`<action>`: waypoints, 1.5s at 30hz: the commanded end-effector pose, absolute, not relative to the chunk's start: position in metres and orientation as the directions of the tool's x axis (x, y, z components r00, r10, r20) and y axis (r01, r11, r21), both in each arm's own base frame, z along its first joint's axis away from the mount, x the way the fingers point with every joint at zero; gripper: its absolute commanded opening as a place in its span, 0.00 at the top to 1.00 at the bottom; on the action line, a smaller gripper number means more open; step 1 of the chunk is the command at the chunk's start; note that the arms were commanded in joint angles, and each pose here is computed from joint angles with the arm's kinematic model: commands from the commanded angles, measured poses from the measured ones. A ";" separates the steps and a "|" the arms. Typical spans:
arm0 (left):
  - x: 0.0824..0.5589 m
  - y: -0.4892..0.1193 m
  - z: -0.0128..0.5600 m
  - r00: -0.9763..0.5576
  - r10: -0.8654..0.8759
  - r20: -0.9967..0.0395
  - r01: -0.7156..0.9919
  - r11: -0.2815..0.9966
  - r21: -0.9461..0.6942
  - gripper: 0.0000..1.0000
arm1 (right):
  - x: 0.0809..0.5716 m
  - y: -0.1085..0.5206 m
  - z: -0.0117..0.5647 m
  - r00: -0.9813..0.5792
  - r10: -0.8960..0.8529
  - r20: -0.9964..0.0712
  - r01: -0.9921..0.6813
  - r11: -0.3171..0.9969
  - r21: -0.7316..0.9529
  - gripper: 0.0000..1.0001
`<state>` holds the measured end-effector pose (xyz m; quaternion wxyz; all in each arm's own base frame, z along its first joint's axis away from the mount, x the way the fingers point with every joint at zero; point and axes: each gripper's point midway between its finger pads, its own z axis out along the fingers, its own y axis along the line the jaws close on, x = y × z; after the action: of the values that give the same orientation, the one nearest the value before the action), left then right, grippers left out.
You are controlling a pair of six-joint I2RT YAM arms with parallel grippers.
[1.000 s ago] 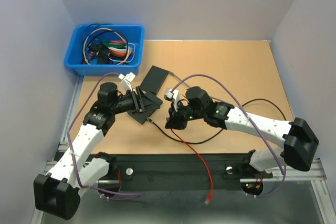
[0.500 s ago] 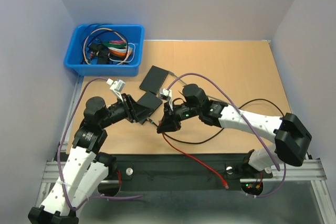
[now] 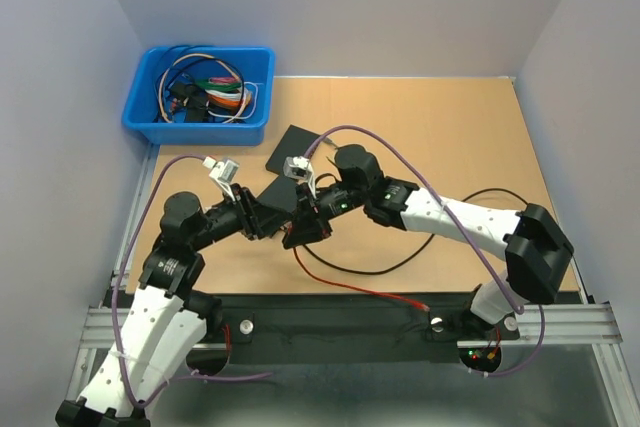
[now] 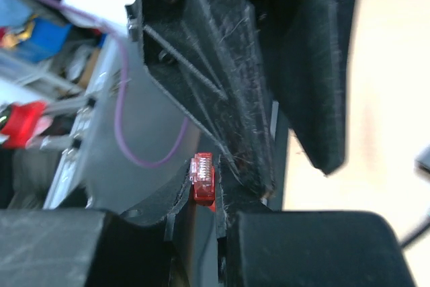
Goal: Insert the plug into the switch port
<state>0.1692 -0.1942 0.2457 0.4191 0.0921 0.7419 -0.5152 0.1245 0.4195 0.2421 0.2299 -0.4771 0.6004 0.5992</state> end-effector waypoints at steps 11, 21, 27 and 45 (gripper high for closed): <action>0.166 -0.191 0.278 -0.497 -0.301 -0.814 0.677 0.452 -0.581 0.55 | 0.133 0.431 0.254 -0.431 -0.274 -0.860 -0.841 -0.224 0.493 1.00; 0.172 -0.190 0.273 -0.504 -0.263 -0.823 0.665 0.490 -0.564 0.59 | 0.137 0.433 0.264 -0.426 -0.259 -0.867 -0.843 -0.234 0.484 1.00; 0.175 -0.190 0.269 -0.522 -0.259 -0.813 0.649 0.497 -0.576 0.62 | 0.141 0.436 0.270 -0.421 -0.244 -0.874 -0.851 -0.228 0.473 1.00; 0.171 -0.189 0.273 -0.505 -0.260 -0.823 0.665 0.491 -0.563 0.61 | 0.162 0.438 0.284 -0.426 -0.196 -0.883 -0.864 -0.200 0.461 1.00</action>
<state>0.1781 -0.1875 0.2581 0.4653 0.1149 0.7357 -0.4785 0.1438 0.4305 0.2377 0.2060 -0.4584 0.6167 0.6059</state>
